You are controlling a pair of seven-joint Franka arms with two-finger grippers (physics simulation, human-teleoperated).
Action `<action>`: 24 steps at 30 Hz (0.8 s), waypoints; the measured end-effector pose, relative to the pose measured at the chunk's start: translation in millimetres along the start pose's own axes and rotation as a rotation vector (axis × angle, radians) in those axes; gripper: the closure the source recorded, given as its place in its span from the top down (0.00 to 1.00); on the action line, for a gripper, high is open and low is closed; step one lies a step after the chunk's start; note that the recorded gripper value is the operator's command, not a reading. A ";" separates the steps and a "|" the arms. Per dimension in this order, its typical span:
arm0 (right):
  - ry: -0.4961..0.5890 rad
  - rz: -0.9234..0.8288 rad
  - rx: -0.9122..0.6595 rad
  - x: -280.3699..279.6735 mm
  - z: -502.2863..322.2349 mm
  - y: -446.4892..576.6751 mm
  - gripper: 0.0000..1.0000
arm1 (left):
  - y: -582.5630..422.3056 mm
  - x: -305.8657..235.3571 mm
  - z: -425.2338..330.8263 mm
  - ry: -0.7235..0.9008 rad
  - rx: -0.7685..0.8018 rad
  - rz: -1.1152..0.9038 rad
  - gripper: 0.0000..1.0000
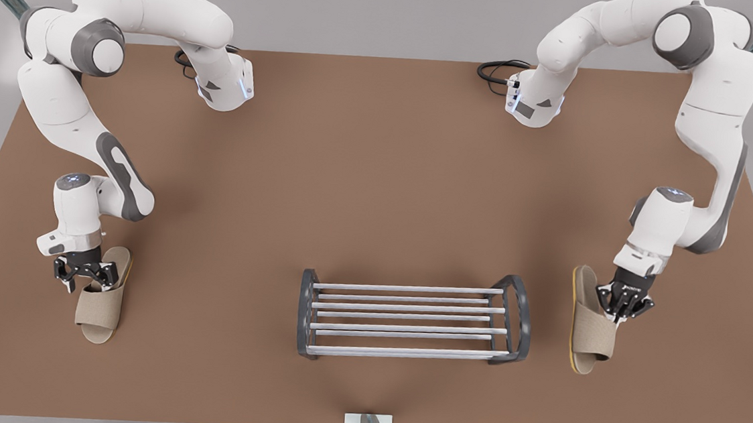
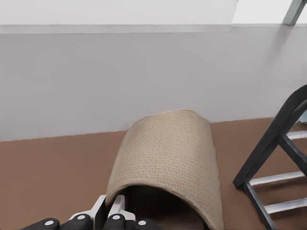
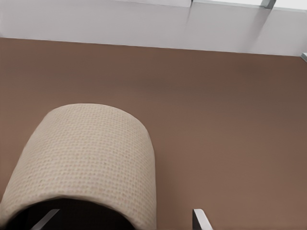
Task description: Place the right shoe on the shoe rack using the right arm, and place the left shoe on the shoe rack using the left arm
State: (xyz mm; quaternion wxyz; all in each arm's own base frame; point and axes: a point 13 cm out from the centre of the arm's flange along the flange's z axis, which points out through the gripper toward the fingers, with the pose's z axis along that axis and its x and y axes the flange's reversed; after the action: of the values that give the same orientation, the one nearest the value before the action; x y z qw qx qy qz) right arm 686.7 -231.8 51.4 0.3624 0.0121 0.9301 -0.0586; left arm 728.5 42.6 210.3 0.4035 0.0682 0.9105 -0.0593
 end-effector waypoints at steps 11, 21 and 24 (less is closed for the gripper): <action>0.008 0.008 -0.019 2.7 5.5 20.5 1.00 | -102.9 -150.5 -59.7 0.024 -0.039 -0.047 0.24; 0.007 0.028 -0.011 2.1 5.1 16.4 0.57 | -263.1 -178.7 -83.5 0.105 -0.065 0.046 0.24; 0.004 0.036 -0.010 0.7 3.9 13.7 0.50 | -316.2 -176.0 -90.0 0.116 -0.084 0.092 0.24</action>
State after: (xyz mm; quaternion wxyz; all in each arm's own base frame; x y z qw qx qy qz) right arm 689.7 -218.6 46.7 0.3618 0.0274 0.9307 -0.0475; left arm 725.8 -267.2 417.8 0.3549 0.0966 0.9299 0.0016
